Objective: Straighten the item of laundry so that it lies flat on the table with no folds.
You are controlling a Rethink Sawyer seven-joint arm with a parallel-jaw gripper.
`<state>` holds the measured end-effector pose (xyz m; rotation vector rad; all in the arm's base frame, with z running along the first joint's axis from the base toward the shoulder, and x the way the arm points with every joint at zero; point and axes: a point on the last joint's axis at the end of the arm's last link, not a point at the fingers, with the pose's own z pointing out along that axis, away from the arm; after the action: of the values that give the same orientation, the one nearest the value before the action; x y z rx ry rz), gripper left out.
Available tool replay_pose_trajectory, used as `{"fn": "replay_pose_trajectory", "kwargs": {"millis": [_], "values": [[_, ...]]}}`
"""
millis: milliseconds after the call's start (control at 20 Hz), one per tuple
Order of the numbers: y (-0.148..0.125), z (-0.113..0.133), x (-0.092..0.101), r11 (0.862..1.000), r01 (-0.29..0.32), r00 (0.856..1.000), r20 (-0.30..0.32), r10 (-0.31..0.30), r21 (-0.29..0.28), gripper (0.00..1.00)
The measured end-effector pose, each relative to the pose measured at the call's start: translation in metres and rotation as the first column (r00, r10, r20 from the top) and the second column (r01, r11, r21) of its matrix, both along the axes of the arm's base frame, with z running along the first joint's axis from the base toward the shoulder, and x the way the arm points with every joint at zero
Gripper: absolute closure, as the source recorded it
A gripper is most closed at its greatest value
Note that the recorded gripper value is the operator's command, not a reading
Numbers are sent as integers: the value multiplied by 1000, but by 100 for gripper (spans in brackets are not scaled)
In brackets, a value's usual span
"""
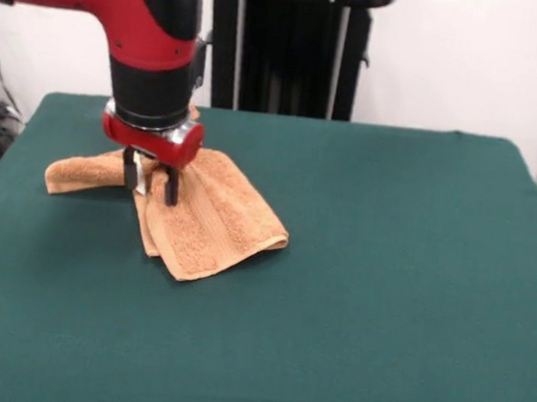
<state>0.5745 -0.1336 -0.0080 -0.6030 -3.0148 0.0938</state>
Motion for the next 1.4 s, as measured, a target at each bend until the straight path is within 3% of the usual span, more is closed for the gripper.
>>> {"fn": "replay_pose_trajectory", "kwargs": {"millis": [400, 900, 1200, 1400], "values": [[13, 11, -18, 1000, -24, 999, -37, 24, -4, 0], [5, 61, -11, 991, -56, 998, -2, 56, -118, 0], [-4, 59, -19, 988, -54, 999, -6, 54, -142, 0], [-14, 44, -29, 987, -61, 998, 8, 63, -147, 0]]}}
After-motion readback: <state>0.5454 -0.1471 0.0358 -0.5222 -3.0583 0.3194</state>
